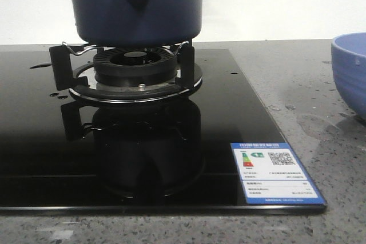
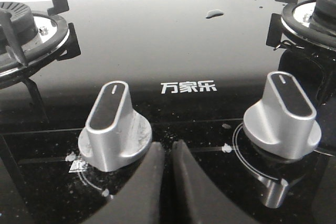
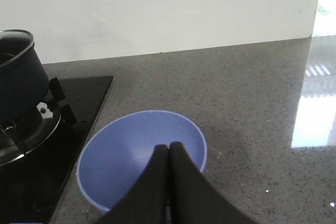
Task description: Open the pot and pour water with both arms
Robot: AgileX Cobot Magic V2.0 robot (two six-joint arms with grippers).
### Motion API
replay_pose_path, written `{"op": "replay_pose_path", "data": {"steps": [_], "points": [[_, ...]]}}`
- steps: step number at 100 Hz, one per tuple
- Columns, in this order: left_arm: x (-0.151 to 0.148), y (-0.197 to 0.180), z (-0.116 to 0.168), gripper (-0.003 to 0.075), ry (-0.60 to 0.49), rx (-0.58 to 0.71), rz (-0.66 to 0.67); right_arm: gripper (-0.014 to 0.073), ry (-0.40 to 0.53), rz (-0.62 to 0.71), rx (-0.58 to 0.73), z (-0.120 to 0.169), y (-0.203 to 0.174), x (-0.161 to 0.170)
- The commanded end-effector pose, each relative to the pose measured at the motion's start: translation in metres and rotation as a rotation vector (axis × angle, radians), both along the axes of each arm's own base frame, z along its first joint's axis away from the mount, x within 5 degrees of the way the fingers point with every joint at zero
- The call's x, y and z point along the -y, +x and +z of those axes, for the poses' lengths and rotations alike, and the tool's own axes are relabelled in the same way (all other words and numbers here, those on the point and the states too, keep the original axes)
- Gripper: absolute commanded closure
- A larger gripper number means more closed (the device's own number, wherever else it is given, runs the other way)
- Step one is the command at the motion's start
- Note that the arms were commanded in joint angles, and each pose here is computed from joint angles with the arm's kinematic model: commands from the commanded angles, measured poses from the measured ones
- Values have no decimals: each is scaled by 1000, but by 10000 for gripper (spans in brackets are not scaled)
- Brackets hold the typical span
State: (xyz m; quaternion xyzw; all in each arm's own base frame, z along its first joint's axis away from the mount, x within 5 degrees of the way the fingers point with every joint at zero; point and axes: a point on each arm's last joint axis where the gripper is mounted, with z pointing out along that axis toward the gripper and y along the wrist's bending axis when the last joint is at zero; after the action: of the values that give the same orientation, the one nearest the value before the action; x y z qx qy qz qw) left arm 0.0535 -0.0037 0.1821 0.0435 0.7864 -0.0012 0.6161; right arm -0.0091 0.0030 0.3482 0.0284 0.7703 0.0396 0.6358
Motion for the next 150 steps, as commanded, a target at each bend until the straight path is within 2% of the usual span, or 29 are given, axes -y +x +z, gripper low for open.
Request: {"op": "replay_pose_path", "data": {"steps": [1,40,53,60,74,84,100,107,113,130,150], "points": [[0,0,-3,741,-26,45,6,664,-15,0,86,13,1,1],[0,0,-3,741,-26,45,6,664,-15,0,84,13,2,1],[0,0,-3,741,-26,45,6,664,-130,-86,58,4,8,10],[0,0,-3,741,-26,45,6,664,-147,-96,63,-3,14,11],[0,0,-3,741,-26,45,6,664,-220,-119,115,-29,37,14],[0,0,-3,741,-26,45,6,664,-216,-95,133,-65,56,11],[0,0,-3,741,-26,45,6,664,-135,-76,154,-122,72,8],[0,0,-3,741,-26,45,6,664,-80,-77,115,-144,73,7],[0,0,-3,741,-26,45,6,664,-73,-78,76,-159,72,7],[0,0,-3,741,-26,45,6,664,-73,-112,-58,-173,63,10],[0,0,-3,741,-26,45,6,664,-89,-120,-44,-173,62,10]]}}
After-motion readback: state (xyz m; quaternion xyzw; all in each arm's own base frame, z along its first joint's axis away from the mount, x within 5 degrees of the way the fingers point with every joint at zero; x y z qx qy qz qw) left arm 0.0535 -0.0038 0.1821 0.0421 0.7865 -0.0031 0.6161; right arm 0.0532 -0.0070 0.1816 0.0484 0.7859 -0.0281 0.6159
